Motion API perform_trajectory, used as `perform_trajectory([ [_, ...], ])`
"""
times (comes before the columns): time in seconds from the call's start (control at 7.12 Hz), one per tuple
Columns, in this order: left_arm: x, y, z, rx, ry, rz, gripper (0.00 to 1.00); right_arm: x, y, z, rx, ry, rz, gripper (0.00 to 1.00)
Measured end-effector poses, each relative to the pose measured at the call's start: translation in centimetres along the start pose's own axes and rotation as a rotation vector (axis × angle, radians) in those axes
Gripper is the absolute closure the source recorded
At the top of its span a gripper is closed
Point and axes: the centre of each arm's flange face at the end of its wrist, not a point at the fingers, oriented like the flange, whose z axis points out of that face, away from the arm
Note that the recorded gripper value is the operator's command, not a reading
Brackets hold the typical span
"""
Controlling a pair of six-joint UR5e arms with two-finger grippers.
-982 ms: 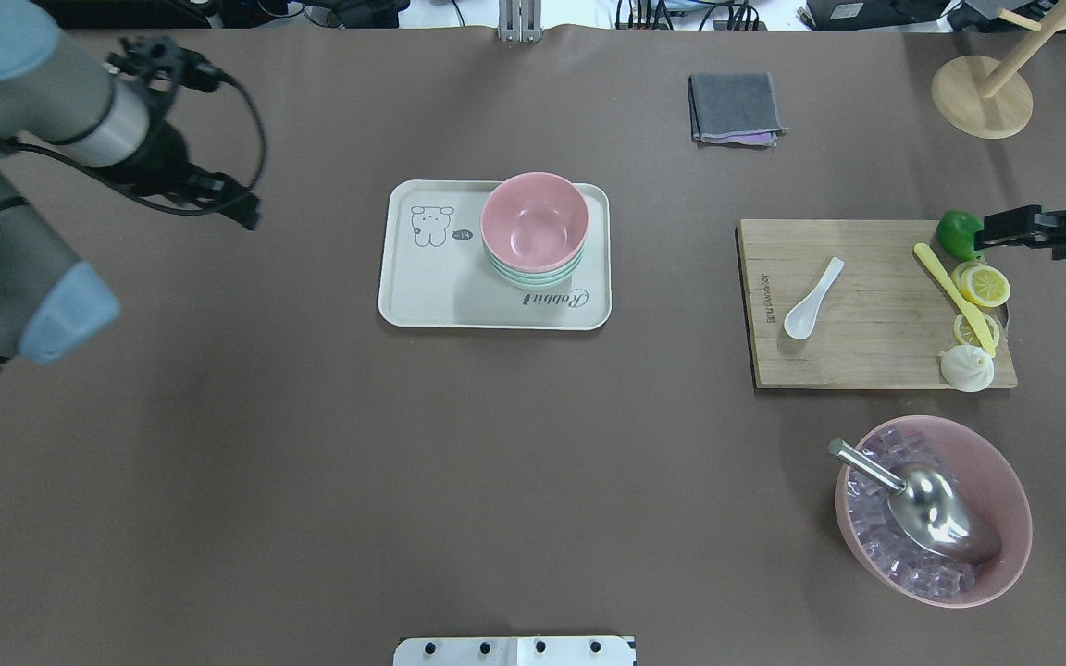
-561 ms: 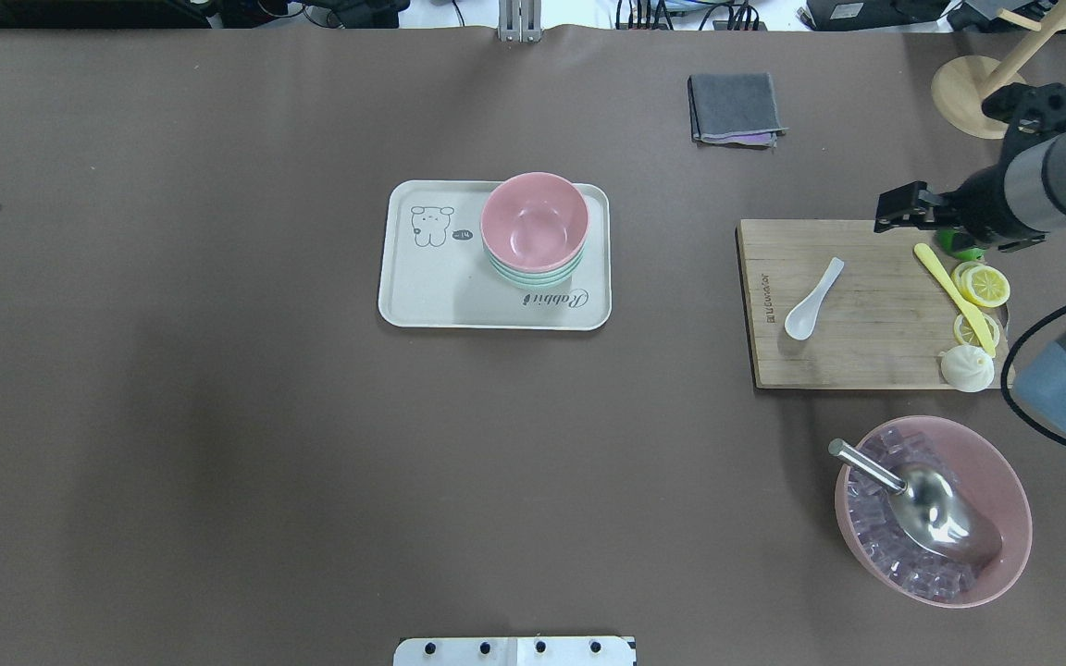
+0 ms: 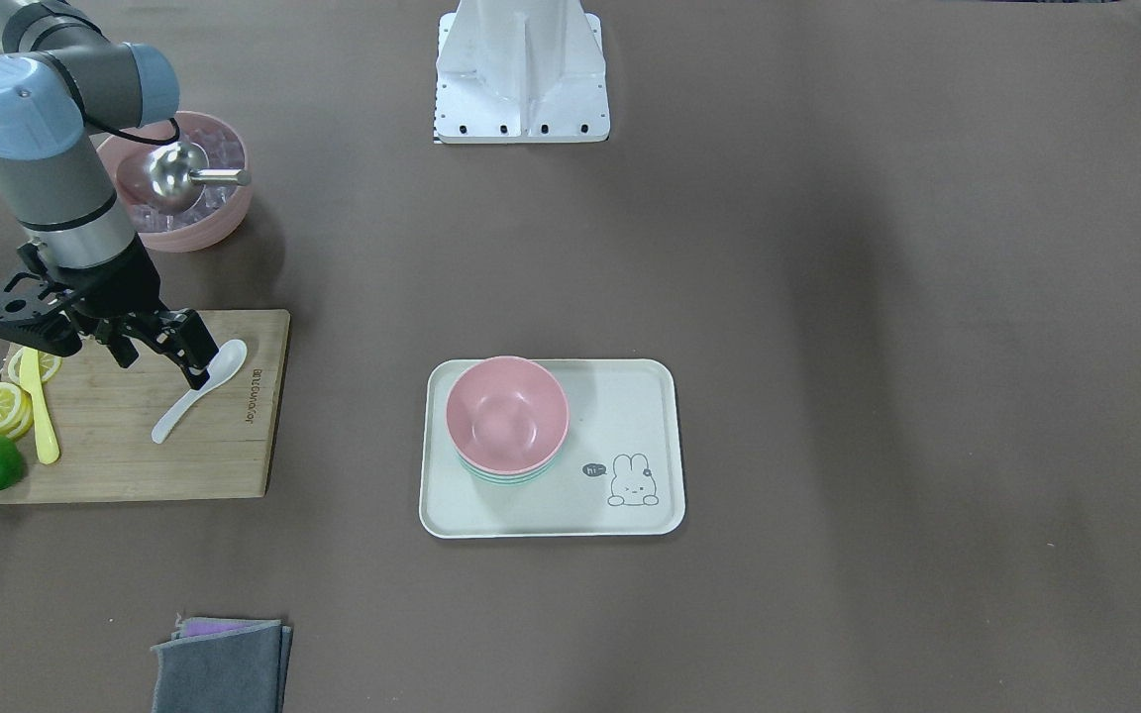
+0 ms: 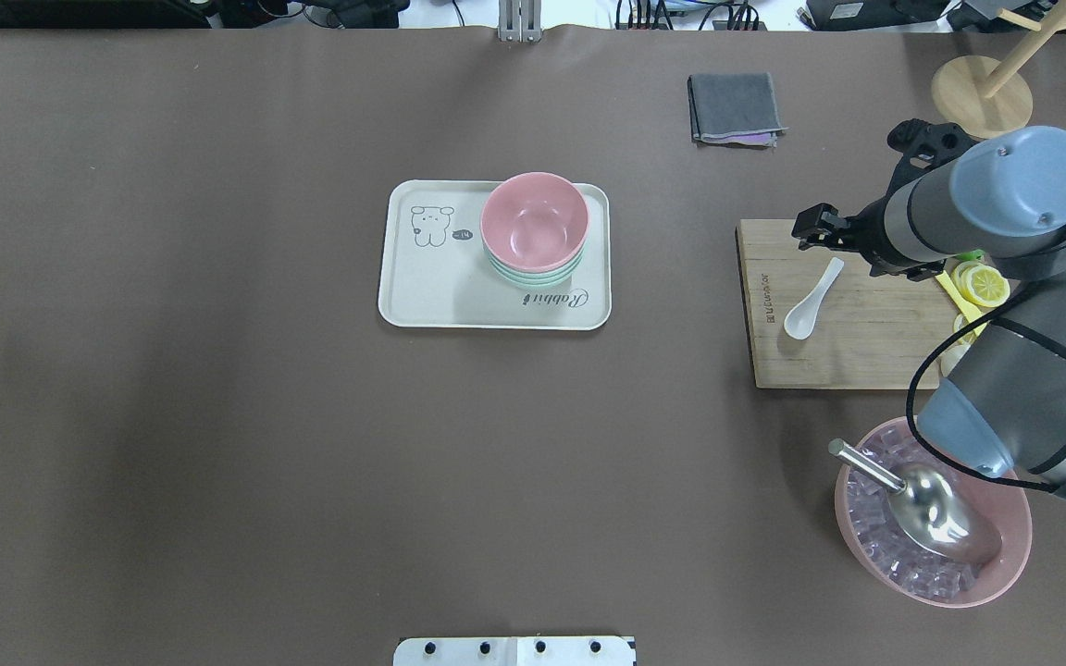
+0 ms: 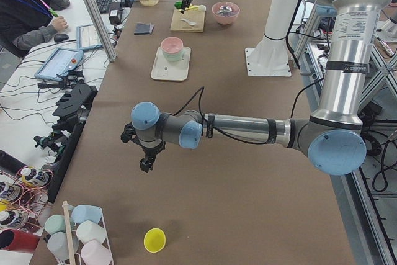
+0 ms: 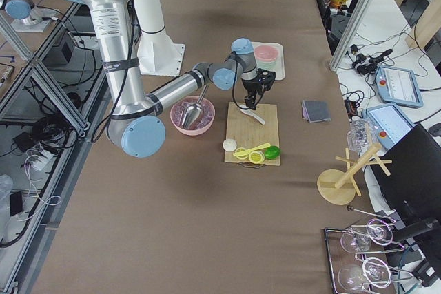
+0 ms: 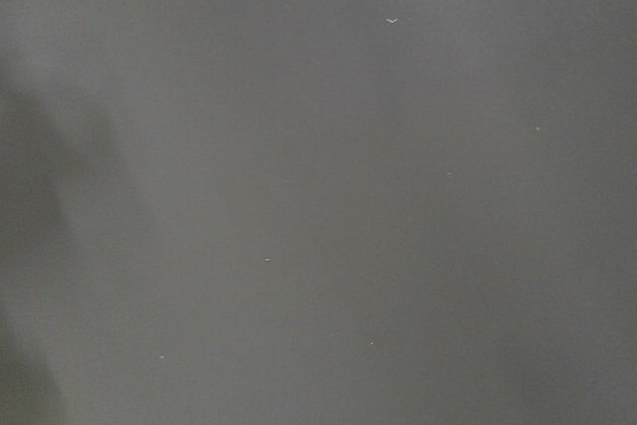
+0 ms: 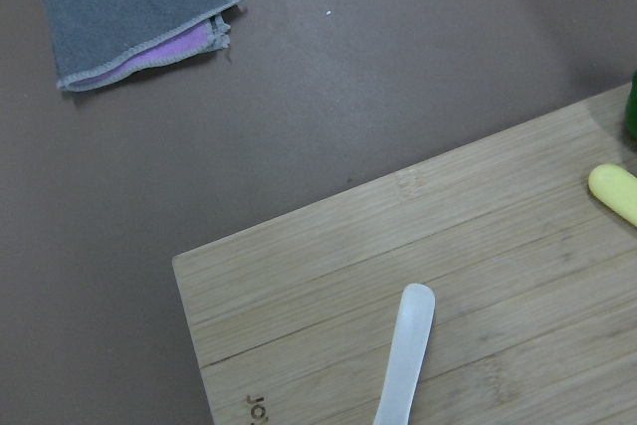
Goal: Stack pink bowl on green and place spoon
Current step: 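Lower the right gripper onto the white spoon handle and grasp it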
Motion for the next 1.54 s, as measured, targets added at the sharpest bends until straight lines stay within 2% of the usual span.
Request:
perform_trajectory([
  [0.14, -0.2, 0.2, 0.0, -0.001, 0.000, -0.004, 0.01, 0.2, 0.9, 2.0, 0.026, 0.034, 0.056, 0.21],
  [0.42, -0.3, 0.3, 0.1, -0.002, 0.000, -0.007, 0.01, 0.9, 1.8, 4.5, 0.062, 0.079, 0.094, 0.24],
  [0.56, -0.4, 0.3, 0.1, -0.003, 0.000, -0.007, 0.01, 1.0, 2.1, 5.2, 0.070, 0.092, 0.093, 0.31],
  [0.84, -0.4, 0.4, 0.1, -0.002, 0.000, -0.006, 0.01, 1.0, 2.4, 5.9, 0.078, 0.100, 0.092, 0.59],
  [0.98, -0.4, 0.3, 0.1, -0.001, 0.001, -0.005, 0.01, 1.0, 2.4, 6.0, 0.081, 0.103, 0.094, 0.62],
  [1.54, -0.4, 0.3, 0.2, 0.001, 0.002, -0.002, 0.01, 1.1, 2.6, 6.4, 0.088, 0.110, 0.102, 0.59],
])
